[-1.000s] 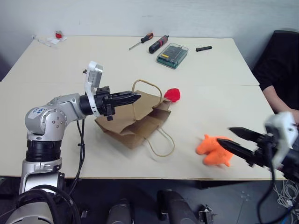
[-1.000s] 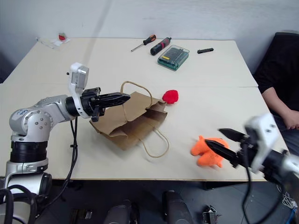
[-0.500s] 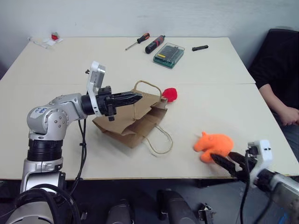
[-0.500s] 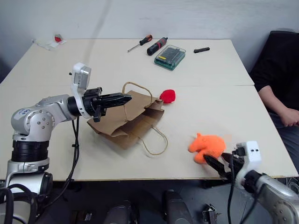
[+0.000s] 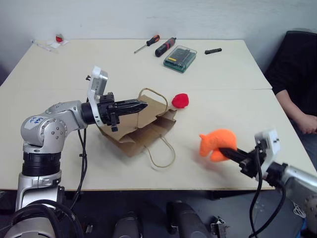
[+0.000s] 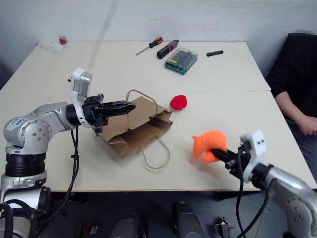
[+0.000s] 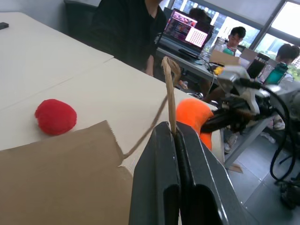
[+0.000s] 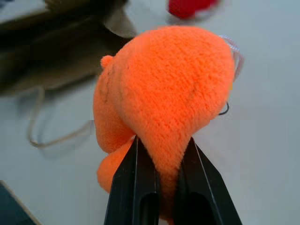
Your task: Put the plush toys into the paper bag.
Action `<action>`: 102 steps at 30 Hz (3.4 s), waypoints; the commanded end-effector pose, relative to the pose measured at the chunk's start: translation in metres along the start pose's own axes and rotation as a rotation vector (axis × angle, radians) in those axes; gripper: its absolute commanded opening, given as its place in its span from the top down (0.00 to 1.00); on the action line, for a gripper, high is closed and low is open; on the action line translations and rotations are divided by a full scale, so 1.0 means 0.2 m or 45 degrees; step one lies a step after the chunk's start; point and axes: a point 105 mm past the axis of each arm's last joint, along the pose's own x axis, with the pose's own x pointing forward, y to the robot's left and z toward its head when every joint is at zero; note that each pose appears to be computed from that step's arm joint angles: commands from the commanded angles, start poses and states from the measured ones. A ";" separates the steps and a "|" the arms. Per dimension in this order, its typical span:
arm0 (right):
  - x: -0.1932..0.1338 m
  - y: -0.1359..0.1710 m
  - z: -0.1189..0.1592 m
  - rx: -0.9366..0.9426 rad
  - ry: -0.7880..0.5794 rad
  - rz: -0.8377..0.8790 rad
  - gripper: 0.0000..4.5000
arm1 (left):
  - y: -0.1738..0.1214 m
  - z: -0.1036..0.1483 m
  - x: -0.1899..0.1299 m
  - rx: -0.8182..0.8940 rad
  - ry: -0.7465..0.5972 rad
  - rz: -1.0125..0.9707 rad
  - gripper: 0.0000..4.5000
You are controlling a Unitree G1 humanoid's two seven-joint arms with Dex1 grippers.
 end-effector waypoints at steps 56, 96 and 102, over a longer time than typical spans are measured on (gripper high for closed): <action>0.26 -0.13 0.23 -0.206 -0.131 -0.096 0.01 | 0.12 0.17 -0.20 0.121 -0.289 0.463 1.00; 1.04 0.62 0.09 -0.295 0.080 0.807 0.99 | 0.01 0.18 0.08 0.204 -0.220 0.122 1.00; 1.15 0.66 -0.02 -0.253 0.105 0.788 0.99 | -0.04 0.15 0.09 0.166 -0.212 0.053 1.00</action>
